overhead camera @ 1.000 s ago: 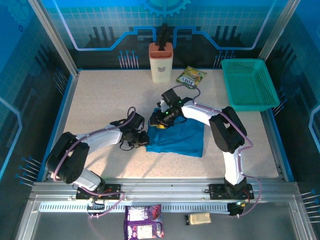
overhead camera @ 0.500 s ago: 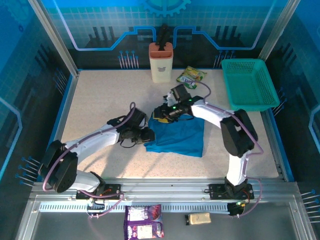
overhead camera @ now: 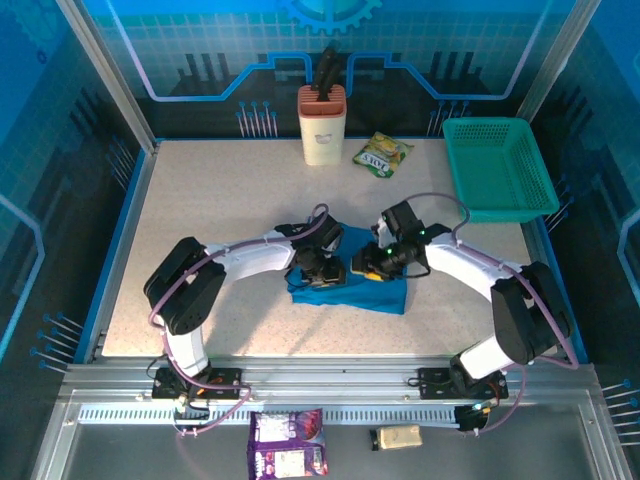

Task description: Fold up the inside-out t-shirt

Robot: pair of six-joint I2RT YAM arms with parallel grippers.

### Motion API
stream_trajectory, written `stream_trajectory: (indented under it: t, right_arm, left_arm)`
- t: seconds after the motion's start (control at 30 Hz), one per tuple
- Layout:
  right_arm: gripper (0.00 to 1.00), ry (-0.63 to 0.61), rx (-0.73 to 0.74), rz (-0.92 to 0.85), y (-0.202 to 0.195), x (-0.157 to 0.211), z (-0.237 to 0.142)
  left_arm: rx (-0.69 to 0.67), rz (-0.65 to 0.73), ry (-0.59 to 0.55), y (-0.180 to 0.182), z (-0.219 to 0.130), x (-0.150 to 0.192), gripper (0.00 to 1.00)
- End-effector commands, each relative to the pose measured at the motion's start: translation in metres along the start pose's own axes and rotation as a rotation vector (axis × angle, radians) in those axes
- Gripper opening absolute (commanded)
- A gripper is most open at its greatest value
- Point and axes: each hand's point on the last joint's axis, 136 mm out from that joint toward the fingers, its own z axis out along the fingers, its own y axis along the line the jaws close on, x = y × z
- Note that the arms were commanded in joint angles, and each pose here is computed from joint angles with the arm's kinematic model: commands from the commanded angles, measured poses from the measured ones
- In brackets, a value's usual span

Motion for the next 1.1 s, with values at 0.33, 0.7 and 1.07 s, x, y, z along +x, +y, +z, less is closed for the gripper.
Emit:
stream_trajectory:
  t: [0.33, 0.7, 1.07]
  right_arm:
    - [0.44, 0.056, 0.249, 0.060, -0.072, 0.031, 0.008]
    - [0.44, 0.014, 0.208, 0.031, -0.051, 0.024, -0.013]
    - [0.45, 0.007, 0.219, 0.022, -0.049, 0.023, -0.025]
  left_arm:
    - [-0.448, -0.047, -0.041, 0.138, -0.046, 0.014, 0.29]
    - [-0.274, -0.060, -0.119, 0.110, -0.089, 0.011, 0.29]
    - [-0.596, 0.185, -0.054, 0.073, -0.053, 0.012, 0.48]
